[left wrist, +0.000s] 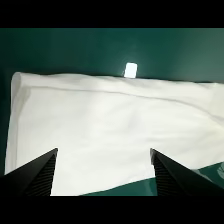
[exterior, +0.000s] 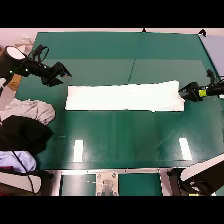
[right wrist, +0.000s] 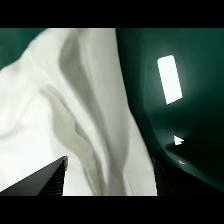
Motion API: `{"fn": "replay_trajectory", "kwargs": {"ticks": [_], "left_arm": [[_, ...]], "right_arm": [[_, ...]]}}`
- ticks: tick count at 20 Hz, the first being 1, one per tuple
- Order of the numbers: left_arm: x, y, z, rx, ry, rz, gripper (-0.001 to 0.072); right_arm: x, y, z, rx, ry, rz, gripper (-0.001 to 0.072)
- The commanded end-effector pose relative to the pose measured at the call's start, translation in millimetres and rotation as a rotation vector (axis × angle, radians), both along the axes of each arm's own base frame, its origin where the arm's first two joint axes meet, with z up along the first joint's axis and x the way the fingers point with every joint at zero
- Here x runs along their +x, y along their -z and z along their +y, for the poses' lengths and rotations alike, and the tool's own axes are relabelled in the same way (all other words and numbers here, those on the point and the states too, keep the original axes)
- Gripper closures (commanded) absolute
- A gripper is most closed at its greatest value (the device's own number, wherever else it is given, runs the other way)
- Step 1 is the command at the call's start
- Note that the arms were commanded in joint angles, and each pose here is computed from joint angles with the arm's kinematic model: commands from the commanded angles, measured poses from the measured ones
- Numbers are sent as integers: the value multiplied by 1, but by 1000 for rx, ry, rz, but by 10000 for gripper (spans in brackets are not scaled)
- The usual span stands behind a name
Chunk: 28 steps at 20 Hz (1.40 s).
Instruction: Fold the shirts.
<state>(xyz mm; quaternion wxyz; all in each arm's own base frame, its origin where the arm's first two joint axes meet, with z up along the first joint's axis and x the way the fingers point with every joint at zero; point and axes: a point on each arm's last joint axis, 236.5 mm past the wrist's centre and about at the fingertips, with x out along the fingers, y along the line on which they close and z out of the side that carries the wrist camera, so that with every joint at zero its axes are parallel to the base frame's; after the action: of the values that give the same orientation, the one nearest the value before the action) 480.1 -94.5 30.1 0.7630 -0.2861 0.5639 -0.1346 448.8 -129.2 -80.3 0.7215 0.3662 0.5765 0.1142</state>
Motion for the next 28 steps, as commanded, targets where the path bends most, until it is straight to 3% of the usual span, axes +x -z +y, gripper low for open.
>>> {"fn": "replay_trajectory", "kwargs": {"ticks": [1,5,6,7,8,9,10,18,22,28], "left_arm": [[-11,0,-12,-4,53,25,56],[-7,-2,-38,8,104,-24,56],[-6,-3,-48,11,115,-42,57],[-4,-4,-60,13,128,-64,82],[-2,-6,-71,19,152,-95,327],[0,-8,-84,31,188,-137,613],[3,-9,-96,31,193,-163,683],[3,42,-276,-125,251,-308,683],[-15,84,-356,-185,328,-273,683],[-36,122,-404,-252,398,-132,683]], "right_arm": [[-11,23,21,110,-146,82,106],[-3,34,58,114,-280,70,108],[-1,34,66,113,-298,71,177],[1,33,69,109,-311,65,487],[3,31,69,103,-313,57,619],[7,27,67,94,-313,44,696],[10,21,64,85,-309,32,698],[15,-72,64,21,-292,-42,699],[6,-143,99,72,-333,-125,698],[-5,-240,158,88,-422,-344,698]]}}
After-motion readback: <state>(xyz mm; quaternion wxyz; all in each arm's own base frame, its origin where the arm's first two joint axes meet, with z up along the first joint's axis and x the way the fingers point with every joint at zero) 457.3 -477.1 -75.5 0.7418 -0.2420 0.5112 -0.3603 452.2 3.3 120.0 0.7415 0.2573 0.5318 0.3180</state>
